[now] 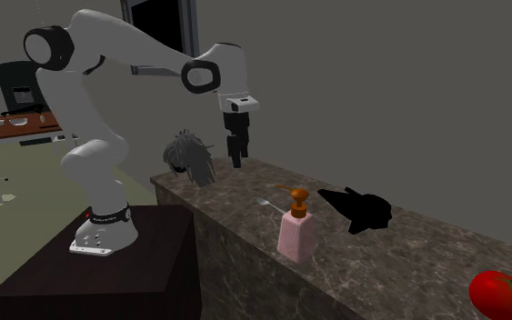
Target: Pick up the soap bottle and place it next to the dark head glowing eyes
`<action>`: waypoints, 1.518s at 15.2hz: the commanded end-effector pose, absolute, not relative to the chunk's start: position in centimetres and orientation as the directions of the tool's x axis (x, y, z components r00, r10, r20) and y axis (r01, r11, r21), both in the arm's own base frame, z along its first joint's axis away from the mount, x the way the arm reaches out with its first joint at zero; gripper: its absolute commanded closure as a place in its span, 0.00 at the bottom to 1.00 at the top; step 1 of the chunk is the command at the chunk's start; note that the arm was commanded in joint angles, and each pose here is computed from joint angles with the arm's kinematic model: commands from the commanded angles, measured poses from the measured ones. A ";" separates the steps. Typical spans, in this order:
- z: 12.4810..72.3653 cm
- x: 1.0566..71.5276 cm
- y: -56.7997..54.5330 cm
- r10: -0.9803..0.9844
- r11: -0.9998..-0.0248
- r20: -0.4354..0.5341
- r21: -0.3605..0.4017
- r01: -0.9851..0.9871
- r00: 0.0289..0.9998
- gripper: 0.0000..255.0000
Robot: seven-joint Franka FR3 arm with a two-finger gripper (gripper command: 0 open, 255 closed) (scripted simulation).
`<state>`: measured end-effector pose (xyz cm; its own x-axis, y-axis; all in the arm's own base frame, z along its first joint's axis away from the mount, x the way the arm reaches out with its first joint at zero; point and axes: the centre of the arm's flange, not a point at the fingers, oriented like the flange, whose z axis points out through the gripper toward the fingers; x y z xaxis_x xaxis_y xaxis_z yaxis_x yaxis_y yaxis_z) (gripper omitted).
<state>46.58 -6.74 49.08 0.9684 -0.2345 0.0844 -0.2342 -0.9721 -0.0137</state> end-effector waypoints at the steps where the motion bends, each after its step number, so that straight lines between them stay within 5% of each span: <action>1: 48.1 48.5 -8.2 -0.257 -0.966 0.101 -0.019 -0.256 0.961 0.00; 13: 43.9 59.8 -16.0 -0.381 -0.925 0.186 -0.059 -0.377 0.906 0.00; 23: 40.0 60.6 -16.1 -0.381 -0.925 0.186 -0.059 -0.377 0.906 0.00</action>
